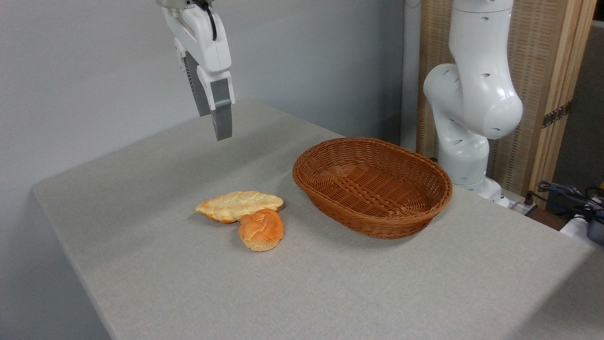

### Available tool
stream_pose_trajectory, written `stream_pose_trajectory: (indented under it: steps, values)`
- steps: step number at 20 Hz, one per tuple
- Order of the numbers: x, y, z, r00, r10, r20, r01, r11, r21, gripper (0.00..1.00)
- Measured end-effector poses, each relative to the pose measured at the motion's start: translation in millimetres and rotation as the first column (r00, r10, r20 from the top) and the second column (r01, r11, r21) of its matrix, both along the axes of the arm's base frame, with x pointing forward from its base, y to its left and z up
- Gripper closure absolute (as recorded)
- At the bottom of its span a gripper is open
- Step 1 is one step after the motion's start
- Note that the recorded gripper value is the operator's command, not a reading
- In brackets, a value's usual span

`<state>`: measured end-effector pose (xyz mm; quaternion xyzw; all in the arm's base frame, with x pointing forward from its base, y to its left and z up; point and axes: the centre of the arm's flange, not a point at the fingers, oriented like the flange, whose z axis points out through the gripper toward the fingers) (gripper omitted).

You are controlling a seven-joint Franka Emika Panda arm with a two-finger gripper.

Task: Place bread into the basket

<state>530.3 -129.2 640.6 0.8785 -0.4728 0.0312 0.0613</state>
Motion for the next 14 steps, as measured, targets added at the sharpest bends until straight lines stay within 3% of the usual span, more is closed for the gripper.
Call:
stream_pose_trajectory:
  steps: [14]
  values:
    - [-0.1,2.2,-0.5,1.0,0.003,-0.005,-0.003,1.0,0.001,0.0]
